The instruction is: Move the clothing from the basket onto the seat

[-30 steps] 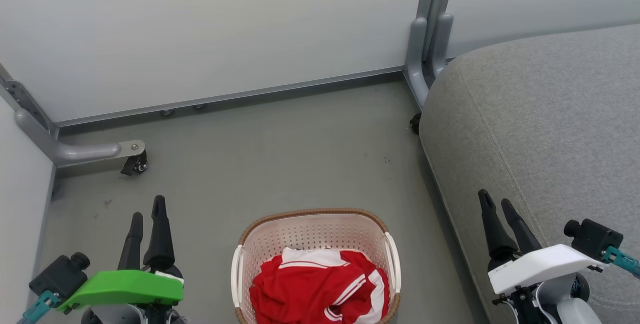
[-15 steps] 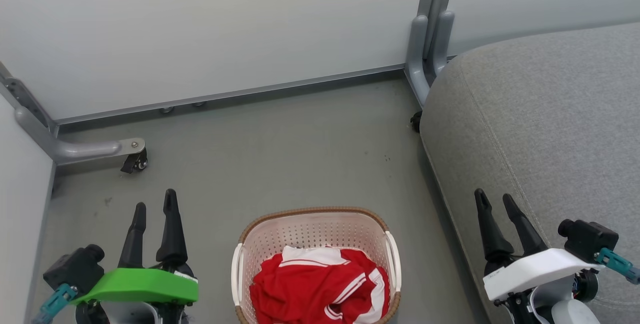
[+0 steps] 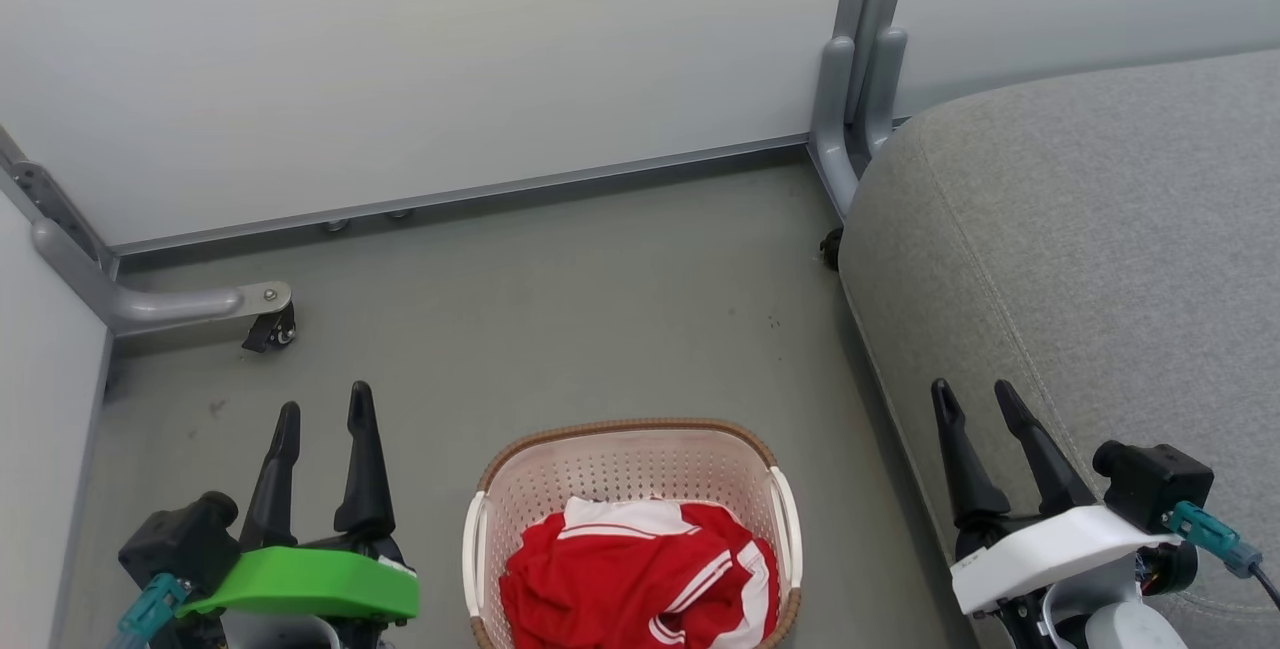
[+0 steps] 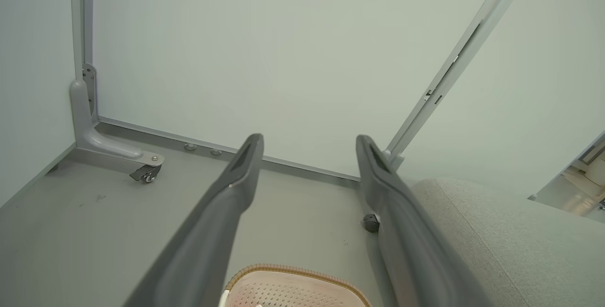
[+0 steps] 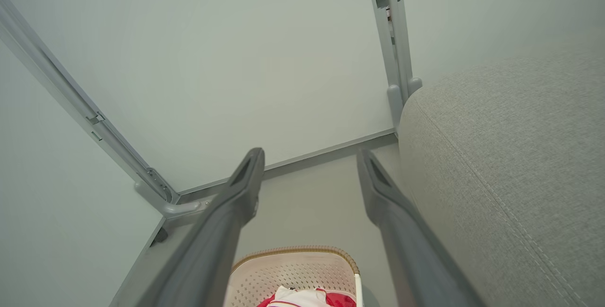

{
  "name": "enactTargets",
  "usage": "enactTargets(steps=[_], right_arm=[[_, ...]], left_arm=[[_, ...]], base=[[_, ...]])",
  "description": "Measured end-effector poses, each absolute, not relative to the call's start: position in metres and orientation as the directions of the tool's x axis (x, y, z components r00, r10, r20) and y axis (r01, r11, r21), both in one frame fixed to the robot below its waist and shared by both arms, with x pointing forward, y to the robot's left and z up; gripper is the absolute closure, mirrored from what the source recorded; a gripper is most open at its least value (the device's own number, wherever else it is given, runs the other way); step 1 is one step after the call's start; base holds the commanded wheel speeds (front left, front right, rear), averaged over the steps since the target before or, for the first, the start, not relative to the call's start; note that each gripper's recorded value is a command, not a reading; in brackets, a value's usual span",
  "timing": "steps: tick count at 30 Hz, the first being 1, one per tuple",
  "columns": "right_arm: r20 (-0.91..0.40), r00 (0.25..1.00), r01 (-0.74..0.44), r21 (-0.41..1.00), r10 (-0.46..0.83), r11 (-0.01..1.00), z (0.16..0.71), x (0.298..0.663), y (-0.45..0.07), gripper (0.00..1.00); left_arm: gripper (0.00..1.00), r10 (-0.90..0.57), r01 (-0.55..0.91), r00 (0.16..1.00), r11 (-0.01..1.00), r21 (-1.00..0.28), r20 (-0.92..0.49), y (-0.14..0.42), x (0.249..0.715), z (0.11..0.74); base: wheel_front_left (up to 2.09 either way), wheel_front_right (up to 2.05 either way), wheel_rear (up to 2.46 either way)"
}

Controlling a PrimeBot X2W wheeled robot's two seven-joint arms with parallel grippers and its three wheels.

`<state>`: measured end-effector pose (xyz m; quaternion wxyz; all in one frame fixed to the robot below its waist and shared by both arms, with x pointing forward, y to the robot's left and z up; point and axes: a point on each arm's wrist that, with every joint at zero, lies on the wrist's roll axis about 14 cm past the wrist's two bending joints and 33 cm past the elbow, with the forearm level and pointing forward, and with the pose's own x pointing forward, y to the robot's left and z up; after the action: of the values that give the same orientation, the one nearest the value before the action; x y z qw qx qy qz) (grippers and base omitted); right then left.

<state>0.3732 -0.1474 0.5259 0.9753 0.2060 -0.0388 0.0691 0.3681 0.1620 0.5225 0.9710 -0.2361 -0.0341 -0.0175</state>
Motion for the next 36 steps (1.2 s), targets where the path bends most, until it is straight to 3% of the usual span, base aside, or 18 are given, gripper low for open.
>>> enactTargets(steps=[36], right_arm=[[0.181,0.969,-0.196,0.152,0.168,0.969,0.54,0.368,-0.138,0.0]], left_arm=[[0.0,-0.091,0.118,0.987,0.971,-0.21,0.133,0.144,0.36,0.526]], base=[[0.0,0.0,0.0]])
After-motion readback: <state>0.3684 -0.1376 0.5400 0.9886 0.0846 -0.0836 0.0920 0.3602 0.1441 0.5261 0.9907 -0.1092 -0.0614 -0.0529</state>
